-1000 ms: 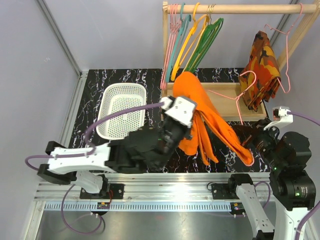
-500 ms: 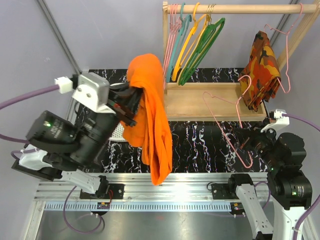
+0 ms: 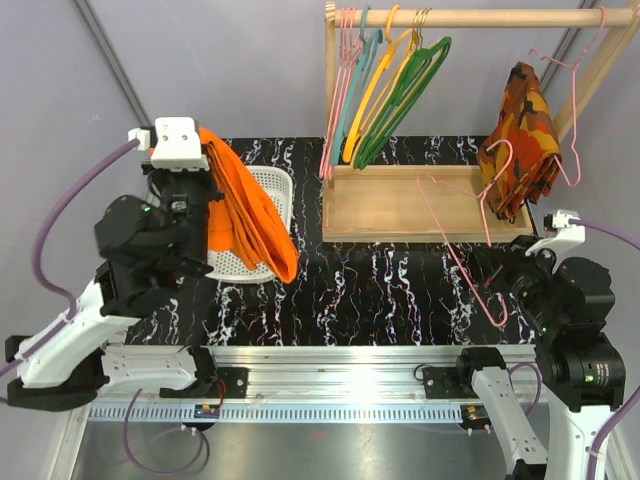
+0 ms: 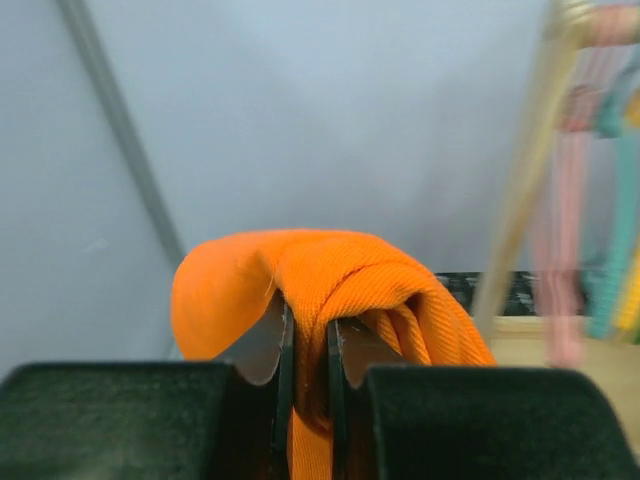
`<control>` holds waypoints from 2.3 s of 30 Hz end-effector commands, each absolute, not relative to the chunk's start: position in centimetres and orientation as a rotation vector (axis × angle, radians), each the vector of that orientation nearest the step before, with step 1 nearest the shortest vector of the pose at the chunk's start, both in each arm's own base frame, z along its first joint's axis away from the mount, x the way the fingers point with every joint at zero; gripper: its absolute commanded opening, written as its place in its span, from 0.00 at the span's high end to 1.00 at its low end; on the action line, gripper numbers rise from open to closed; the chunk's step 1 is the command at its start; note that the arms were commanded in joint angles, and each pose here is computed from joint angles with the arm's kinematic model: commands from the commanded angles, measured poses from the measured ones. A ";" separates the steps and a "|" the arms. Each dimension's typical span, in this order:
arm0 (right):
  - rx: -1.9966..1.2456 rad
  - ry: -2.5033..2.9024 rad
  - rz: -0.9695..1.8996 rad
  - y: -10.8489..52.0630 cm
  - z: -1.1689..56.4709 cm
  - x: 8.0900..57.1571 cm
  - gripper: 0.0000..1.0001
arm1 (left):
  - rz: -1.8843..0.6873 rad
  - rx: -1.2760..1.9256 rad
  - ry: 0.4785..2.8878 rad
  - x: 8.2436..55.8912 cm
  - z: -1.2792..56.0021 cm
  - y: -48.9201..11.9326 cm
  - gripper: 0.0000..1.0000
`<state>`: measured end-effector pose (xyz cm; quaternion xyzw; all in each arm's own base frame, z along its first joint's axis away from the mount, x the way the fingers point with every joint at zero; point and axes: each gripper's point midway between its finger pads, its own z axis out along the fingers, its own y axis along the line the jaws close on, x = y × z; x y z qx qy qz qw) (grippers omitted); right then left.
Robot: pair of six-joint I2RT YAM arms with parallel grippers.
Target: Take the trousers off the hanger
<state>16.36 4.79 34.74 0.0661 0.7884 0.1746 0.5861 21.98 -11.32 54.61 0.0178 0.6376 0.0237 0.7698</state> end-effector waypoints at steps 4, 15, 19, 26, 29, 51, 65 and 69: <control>0.123 1.703 0.413 4.9 38.8 17.2 1.00 | 0.007 -0.025 1.448 26.9 50.3 -10.3 1.00; 0.108 1.691 0.427 5.1 39.0 17.1 1.00 | 0.352 -0.215 1.497 28.6 46.0 -0.7 1.00; 0.110 1.685 0.435 5.2 39.0 17.1 1.00 | 0.395 -0.216 1.483 27.7 46.0 0.3 1.00; 0.103 1.688 0.470 5.8 38.7 17.3 1.00 | 0.504 -0.187 1.615 29.3 40.7 -0.1 1.00; 0.104 1.692 0.480 5.9 38.3 17.3 1.00 | 0.595 -0.128 1.689 31.5 37.6 -1.2 1.00; 0.091 1.708 0.483 6.0 37.2 16.9 1.00 | 0.655 0.264 2.214 43.8 18.7 -10.6 1.00; 0.063 1.715 0.523 6.8 36.8 16.7 1.00 | -0.111 0.009 2.543 45.6 10.8 -13.6 0.96; 0.050 1.720 0.525 6.9 36.8 16.6 1.00 | -0.243 -0.047 2.547 45.6 12.1 -13.5 0.77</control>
